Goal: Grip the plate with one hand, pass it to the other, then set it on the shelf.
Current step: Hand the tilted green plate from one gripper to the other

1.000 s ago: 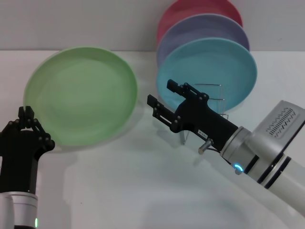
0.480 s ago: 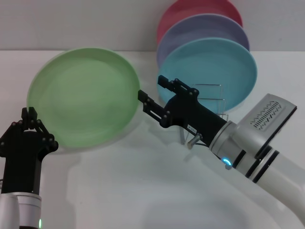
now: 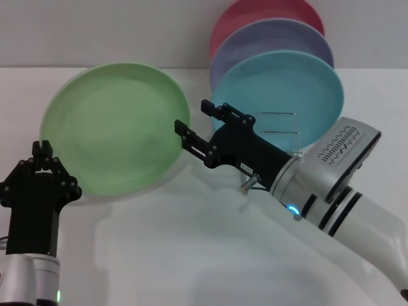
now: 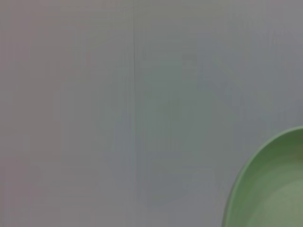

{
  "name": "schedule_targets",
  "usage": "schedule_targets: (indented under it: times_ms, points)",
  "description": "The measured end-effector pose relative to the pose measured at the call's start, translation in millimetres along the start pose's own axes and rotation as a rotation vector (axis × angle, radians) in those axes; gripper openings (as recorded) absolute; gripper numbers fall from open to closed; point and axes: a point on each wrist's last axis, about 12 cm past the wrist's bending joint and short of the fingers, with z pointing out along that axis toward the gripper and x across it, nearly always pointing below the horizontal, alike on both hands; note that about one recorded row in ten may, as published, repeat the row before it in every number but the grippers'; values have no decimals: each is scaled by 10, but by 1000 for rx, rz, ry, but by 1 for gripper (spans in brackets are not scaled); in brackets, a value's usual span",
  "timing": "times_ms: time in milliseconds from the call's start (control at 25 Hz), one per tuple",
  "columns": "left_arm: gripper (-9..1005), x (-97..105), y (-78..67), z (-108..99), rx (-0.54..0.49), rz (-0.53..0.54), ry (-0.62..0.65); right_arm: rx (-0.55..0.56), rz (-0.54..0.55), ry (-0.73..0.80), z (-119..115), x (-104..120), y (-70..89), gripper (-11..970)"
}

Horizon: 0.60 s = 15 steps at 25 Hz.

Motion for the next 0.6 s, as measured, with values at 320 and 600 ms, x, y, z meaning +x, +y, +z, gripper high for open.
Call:
schedule_targets:
  times_ms: [320,600]
  points:
    - [54,-26,-21,-25,-11,14,0,13,-27,20,58,-4,8,557]
    - [56,-58,-59,-53,-10,56,-3,15,-28,22,68,-7,4,507]
